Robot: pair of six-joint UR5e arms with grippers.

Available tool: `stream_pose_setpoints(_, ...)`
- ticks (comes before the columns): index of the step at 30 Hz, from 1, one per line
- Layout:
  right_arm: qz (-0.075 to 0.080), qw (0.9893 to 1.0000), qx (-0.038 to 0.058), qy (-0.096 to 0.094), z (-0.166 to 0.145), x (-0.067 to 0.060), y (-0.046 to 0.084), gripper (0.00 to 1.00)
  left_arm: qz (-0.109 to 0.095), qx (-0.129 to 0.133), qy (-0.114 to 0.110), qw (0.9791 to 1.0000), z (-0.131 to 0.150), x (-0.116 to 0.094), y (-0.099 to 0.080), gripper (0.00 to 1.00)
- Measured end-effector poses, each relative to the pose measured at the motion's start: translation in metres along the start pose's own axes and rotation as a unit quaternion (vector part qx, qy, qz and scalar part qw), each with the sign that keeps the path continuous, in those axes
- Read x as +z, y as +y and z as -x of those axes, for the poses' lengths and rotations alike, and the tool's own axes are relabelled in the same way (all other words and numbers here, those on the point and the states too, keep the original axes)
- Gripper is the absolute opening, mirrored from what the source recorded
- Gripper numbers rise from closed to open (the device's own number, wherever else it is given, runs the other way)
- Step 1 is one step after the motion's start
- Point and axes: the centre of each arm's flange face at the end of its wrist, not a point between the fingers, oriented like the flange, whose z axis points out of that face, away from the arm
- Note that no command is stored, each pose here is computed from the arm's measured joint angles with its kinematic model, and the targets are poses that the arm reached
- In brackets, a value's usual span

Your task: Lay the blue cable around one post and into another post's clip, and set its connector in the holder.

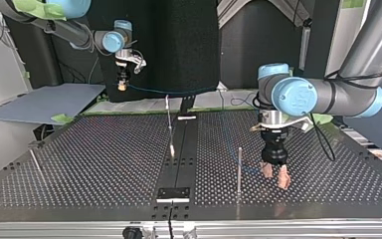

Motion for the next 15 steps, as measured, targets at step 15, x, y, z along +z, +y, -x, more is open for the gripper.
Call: stream_pose_setpoints(15, 0.011, 0.9997, 0.0025, -0.024, -0.063, -0.013, 0.01, 0.18, 0.0, -0.004, 0.001, 1.0, 0.0, 0.0, 0.0, 1.0)
